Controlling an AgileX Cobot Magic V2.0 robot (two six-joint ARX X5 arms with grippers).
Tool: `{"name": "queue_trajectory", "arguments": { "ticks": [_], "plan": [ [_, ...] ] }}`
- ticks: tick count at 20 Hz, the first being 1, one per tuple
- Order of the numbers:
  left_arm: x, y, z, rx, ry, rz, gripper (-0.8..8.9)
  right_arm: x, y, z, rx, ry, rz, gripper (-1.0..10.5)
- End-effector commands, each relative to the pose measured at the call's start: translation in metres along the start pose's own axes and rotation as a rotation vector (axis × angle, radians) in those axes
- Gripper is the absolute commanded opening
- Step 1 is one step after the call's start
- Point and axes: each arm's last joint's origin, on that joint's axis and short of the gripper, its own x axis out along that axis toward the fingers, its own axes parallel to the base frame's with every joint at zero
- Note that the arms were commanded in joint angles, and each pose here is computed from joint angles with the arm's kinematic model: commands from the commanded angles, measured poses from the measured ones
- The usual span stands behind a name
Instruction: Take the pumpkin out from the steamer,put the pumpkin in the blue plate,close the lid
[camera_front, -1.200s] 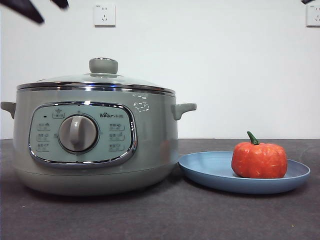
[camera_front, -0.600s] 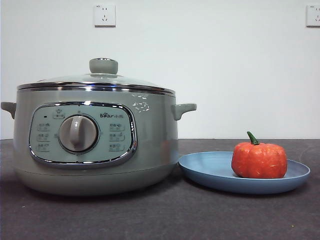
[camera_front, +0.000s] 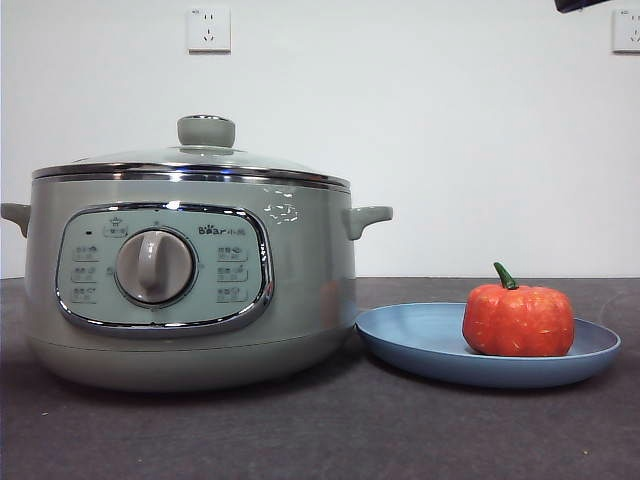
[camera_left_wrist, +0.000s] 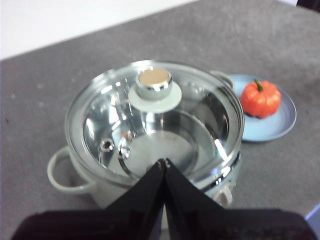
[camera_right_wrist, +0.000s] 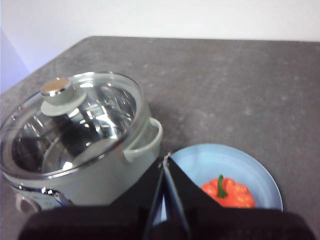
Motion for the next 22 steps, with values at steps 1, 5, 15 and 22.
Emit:
{"name": "queue_trajectory", "arguments": {
  "ticks": [1, 5, 15, 22],
  "plan": [
    [0.001, 0.0, -0.003, -0.012, 0.013, 0.0, -0.04, 0.001, -0.001, -0.005, 0.01, 0.036, -0.014, -0.2],
    [0.001, 0.0, -0.003, -0.012, 0.013, 0.0, -0.04, 0.0, -0.002, -0.009, 0.007, 0.079, -0.02, -0.2],
    [-0.018, 0.007, -0.013, -0.033, -0.101, 0.135, -0.04, -0.001, -0.003, -0.016, 0.001, 0.149, -0.033, -0.2],
    [0.018, 0.029, -0.093, -0.096, -0.342, 0.423, -0.04, -0.001, -0.003, -0.016, 0.001, 0.15, -0.033, -0.2]
  ]
}}
